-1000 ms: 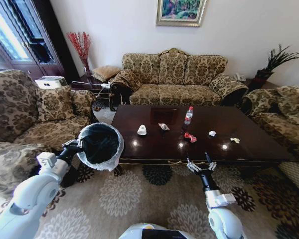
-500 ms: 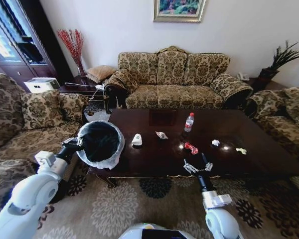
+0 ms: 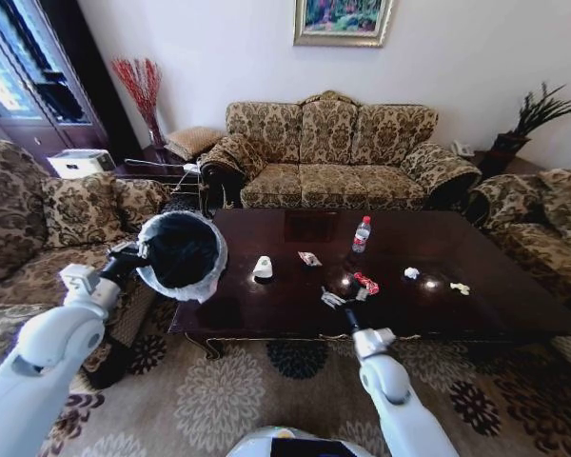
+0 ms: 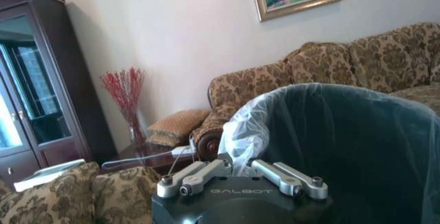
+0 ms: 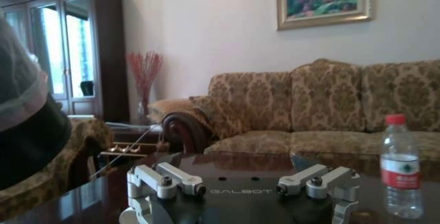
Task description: Move to the front of the table and place the trash on the table into the trash bin.
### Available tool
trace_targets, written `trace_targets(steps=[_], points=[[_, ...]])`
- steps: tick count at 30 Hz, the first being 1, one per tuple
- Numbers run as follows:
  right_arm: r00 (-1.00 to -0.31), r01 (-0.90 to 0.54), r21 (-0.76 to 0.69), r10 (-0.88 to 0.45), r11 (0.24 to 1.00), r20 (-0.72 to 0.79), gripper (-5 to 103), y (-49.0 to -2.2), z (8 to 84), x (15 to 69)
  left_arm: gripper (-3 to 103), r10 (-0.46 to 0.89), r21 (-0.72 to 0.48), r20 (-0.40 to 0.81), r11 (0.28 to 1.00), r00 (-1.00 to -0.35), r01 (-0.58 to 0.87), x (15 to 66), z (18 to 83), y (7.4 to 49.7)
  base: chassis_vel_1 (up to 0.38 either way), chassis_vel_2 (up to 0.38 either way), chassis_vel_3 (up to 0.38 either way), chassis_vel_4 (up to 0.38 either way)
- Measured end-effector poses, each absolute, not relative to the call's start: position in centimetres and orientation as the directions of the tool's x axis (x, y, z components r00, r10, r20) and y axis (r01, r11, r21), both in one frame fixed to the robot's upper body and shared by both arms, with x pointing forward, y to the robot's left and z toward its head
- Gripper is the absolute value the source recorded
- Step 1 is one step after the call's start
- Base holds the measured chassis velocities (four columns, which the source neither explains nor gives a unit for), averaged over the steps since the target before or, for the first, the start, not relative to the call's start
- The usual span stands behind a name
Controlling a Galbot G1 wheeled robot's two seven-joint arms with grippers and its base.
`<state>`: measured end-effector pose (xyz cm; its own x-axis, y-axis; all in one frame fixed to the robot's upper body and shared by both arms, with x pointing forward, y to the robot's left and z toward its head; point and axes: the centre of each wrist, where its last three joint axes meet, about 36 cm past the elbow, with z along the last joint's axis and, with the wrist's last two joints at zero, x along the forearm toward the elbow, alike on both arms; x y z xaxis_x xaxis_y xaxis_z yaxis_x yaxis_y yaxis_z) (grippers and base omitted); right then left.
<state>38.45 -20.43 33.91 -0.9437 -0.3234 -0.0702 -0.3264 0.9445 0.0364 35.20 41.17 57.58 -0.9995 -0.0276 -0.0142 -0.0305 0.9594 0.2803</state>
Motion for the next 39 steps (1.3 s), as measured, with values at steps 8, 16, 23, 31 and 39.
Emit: trace_targets(steps=[8, 16, 23, 31, 39], points=[[-0.917, -0.396, 0.041, -0.397, 0.917, 0.044, 100, -19.1, 33.9, 38.5, 3, -0.021, 0.262, -0.007, 0.965, -1.0, -0.022, 35.2, 57.5, 41.0, 0.0, 0.0, 0.0, 0.0], [-0.905, -0.419, 0.047, -0.421, 0.907, 0.054, 100, -18.1, 33.4, 37.8, 3, -0.01, 0.256, -0.001, 0.967, -1.0, -0.01, 35.2, 57.3, 40.7, -0.018, 0.019, 0.018, -0.021], [-0.897, -0.436, 0.042, -0.438, 0.899, 0.055, 100, -17.2, 32.7, 37.6, 3, 0.004, 0.259, 0.001, 0.966, -1.0, 0.004, 35.0, 57.5, 40.3, -0.142, 0.138, 0.148, -0.133], [-0.869, -0.49, 0.023, -0.491, 0.871, 0.068, 100, -14.9, 31.0, 37.6, 3, 0.009, 0.263, 0.005, 0.965, -1.0, 0.01, 34.4, 57.7, 40.1, -0.176, 0.17, 0.154, -0.18], [-0.801, -0.593, -0.032, -0.585, 0.805, 0.128, 100, -14.0, 29.1, 38.1, 3, 0.009, 0.266, 0.007, 0.964, -1.0, 0.011, 34.3, 58.0, 40.2, -0.022, 0.015, 0.009, -0.008]])
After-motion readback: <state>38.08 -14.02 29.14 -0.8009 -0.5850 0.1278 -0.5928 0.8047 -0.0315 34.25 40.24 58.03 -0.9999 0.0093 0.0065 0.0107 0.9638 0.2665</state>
